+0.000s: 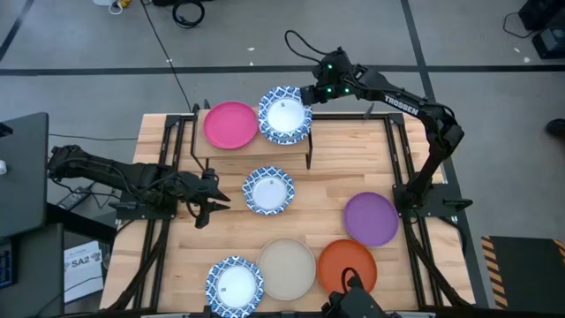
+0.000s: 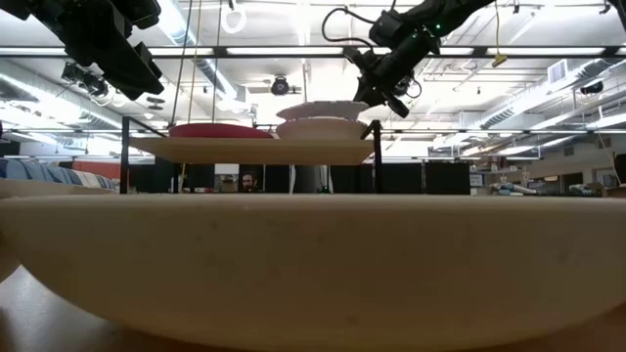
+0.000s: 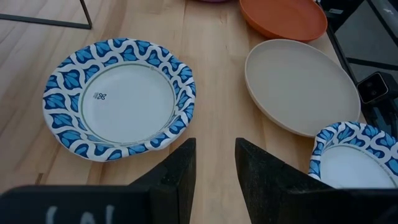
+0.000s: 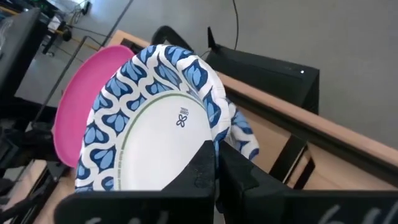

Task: Place and stack plates onto a shelf
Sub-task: Stack the top right white patterned bowl on top of the other white patterned bowl on the shelf

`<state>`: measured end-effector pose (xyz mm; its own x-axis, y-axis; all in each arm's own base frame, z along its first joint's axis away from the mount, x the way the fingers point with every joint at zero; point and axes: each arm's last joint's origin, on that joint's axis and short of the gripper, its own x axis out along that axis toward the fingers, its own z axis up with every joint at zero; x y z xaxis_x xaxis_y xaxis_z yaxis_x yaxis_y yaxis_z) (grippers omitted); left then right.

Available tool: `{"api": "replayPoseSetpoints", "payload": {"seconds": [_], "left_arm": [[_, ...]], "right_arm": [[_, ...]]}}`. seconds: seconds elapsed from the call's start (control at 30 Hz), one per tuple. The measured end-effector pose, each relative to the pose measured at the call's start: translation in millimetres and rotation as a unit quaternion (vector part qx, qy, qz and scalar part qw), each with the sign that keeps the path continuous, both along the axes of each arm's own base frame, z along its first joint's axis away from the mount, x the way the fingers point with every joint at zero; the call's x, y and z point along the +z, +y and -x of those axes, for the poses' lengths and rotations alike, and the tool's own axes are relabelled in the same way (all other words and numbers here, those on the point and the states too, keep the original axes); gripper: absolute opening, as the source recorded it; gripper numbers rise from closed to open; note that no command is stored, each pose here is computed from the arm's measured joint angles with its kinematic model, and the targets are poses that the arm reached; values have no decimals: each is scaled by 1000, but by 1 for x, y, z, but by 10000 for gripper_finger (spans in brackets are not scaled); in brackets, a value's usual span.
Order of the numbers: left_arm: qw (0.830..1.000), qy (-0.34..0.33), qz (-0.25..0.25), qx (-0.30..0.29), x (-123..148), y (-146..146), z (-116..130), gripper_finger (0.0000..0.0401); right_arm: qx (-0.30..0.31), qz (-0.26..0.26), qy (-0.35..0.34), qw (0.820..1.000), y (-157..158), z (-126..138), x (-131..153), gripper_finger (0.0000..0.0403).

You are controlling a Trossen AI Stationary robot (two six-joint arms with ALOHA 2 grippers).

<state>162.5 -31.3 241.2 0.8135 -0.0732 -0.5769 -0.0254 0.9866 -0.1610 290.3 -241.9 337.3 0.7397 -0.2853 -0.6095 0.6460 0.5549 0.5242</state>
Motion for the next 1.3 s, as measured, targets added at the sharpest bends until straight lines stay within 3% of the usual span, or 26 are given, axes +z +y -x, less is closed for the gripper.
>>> {"api": "replayPoseSetpoints", "payload": {"seconds": [1.03, 1.3], "left_arm": [[1000, 0, 0, 0, 0, 0, 0, 117], [1000, 0, 0, 0, 0, 0, 0, 117]], "right_arm": [[18, -24, 0, 1000, 7, -4, -2, 21], [10, -19, 4, 1000, 7, -4, -2, 73]]}}
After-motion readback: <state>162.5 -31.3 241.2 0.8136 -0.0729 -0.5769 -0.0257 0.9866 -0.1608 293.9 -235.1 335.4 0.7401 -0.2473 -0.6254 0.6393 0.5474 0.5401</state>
